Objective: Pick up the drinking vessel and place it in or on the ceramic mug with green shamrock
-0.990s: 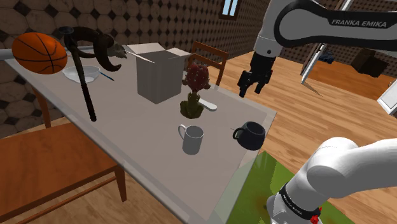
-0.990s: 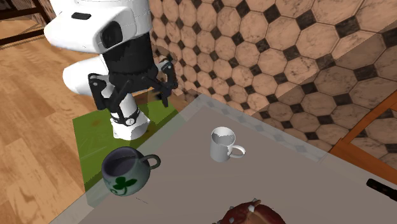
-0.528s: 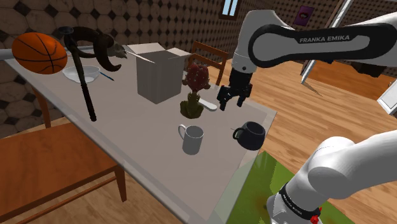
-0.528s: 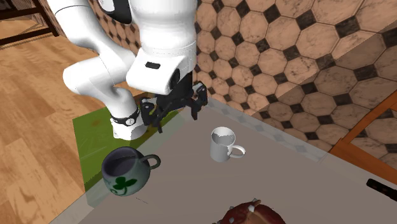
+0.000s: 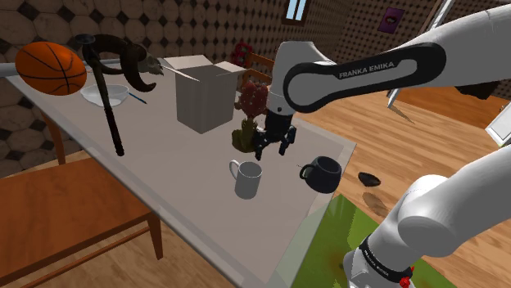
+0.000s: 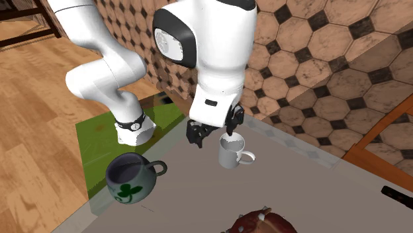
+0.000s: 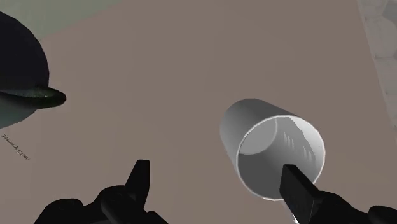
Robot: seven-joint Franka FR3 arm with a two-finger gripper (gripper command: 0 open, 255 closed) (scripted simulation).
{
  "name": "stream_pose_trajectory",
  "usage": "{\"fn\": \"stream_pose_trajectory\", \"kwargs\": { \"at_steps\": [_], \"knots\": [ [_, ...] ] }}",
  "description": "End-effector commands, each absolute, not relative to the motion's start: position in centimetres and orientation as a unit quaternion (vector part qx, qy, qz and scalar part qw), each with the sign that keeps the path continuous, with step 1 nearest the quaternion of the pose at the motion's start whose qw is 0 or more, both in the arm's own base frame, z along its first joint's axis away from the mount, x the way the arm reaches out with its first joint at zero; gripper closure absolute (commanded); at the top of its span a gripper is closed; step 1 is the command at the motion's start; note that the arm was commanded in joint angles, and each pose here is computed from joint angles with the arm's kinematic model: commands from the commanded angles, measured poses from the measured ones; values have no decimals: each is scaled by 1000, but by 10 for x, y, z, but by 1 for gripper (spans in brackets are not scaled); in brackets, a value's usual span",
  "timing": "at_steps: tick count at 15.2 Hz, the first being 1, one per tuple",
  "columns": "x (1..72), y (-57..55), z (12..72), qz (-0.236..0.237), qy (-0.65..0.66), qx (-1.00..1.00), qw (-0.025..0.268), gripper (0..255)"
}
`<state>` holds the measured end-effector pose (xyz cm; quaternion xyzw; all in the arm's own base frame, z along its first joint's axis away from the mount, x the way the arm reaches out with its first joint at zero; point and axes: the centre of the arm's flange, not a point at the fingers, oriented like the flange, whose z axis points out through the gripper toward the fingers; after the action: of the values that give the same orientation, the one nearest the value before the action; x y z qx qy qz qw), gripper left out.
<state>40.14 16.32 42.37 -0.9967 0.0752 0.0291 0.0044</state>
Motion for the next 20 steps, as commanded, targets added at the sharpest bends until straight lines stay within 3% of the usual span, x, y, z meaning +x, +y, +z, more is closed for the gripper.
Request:
{"fn": "stream_pose_trajectory", "kwargs": {
  "at_steps": [1,9,17,18,20],
  "knots": [
    [411,182,404,33,79,-996,9,0],
    [410,186,362,34,80,-996,9,0],
    [410,186,362,34,80,-996,9,0],
    [410,186,362,34,80,-996,9,255],
    [410,186,362,34,80,-996,9,255]
  ]
}}
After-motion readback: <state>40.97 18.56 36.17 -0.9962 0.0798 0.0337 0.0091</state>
